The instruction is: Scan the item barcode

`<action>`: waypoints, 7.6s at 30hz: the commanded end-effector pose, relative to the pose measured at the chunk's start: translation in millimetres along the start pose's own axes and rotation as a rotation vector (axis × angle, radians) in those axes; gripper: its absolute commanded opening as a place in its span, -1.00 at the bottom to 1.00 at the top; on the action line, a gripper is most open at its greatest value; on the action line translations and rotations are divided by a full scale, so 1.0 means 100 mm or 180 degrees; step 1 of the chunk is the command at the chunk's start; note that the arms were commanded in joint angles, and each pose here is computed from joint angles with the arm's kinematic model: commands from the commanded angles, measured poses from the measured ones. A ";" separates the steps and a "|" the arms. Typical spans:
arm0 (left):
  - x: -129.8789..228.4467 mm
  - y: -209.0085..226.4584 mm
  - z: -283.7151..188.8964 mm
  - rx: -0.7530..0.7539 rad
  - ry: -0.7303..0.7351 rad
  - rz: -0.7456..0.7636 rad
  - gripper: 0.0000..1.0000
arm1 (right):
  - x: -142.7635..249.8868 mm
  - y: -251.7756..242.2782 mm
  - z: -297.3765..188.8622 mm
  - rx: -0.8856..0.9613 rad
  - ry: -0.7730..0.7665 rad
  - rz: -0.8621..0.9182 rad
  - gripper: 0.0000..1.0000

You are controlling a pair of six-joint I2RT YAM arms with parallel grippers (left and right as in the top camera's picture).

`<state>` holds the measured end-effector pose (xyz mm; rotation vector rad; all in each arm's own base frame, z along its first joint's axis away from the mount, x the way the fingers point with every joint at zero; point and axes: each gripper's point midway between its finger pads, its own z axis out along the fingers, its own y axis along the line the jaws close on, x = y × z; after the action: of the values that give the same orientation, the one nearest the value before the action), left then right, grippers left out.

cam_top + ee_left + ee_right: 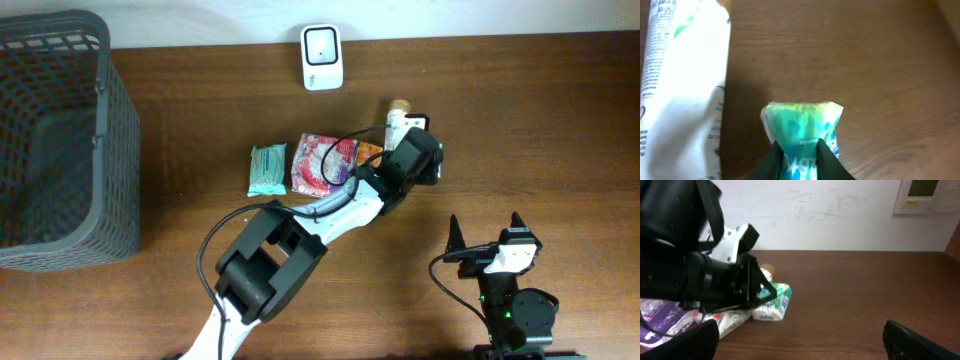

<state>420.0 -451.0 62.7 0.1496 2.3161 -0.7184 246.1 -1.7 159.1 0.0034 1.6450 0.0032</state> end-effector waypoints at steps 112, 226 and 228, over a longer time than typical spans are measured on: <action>-1.31 3.93 -4.83 -0.3865 0.0285 -0.0858 -1.00 | 0.04 0.00 0.00 0.0012 0.0017 0.0004 0.97; -1.26 2.52 -3.21 -0.1914 0.0865 -0.0077 0.99 | 1.28 0.57 1.69 0.0663 0.4057 0.0139 -0.92; -1.26 2.52 -3.21 -0.1914 0.0863 -0.0078 0.99 | 1.26 0.67 1.69 0.0425 0.4138 0.0369 -0.92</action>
<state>399.3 -56.4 220.6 -0.0873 2.6978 -0.0026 409.4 55.2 21.7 0.2336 2.9032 -0.1584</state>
